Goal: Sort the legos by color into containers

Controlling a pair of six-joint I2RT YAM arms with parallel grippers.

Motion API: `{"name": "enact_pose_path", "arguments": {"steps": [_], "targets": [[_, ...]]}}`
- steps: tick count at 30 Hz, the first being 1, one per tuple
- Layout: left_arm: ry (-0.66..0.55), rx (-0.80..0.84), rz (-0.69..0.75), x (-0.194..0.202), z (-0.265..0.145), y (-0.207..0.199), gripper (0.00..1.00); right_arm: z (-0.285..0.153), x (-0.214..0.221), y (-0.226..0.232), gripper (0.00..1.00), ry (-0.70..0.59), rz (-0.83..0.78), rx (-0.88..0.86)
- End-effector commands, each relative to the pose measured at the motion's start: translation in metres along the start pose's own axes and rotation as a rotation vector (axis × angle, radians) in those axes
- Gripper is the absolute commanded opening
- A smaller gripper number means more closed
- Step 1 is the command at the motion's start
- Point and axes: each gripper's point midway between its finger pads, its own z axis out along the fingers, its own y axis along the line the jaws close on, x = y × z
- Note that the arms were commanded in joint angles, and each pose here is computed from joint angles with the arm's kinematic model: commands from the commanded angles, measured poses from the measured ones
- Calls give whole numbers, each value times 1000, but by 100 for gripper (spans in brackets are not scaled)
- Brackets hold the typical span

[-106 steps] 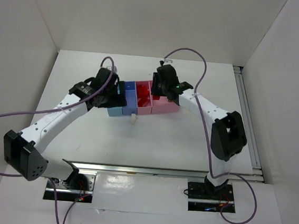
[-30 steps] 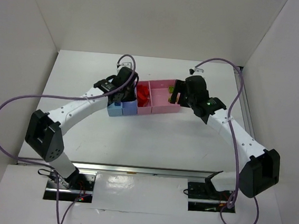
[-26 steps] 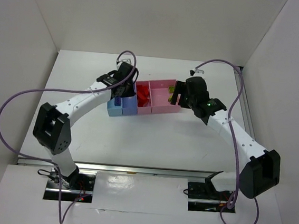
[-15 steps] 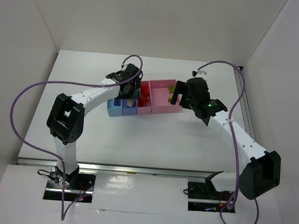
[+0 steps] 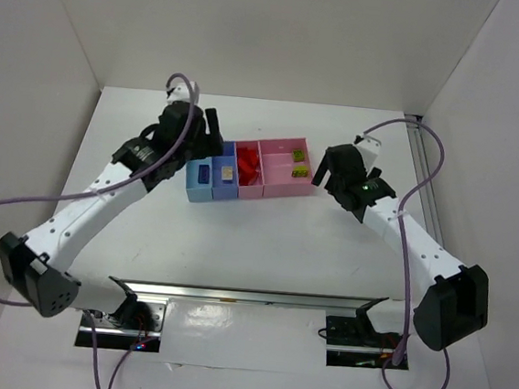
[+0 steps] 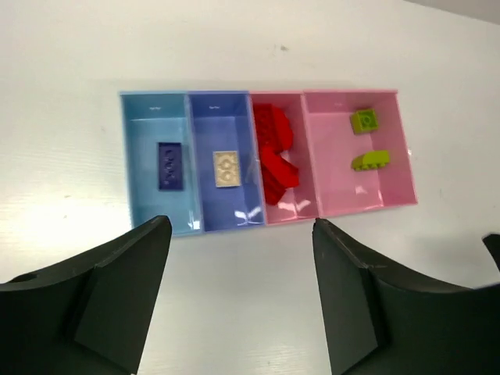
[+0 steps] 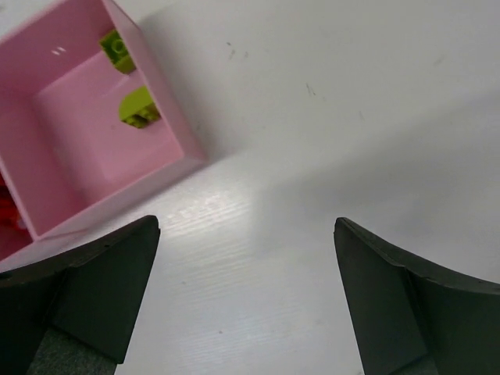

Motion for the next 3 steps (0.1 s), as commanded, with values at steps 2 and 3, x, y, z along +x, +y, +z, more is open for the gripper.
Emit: {"name": "enact_pose_path", "arguments": {"steps": [2,3], "targets": [[-54,-104,10,5,-10,35,84,-7,11,-27,100,-15,30,66],[-65,-108,0,3,-15,41,84,-10,10,-26,100,-23,40,48]]}}
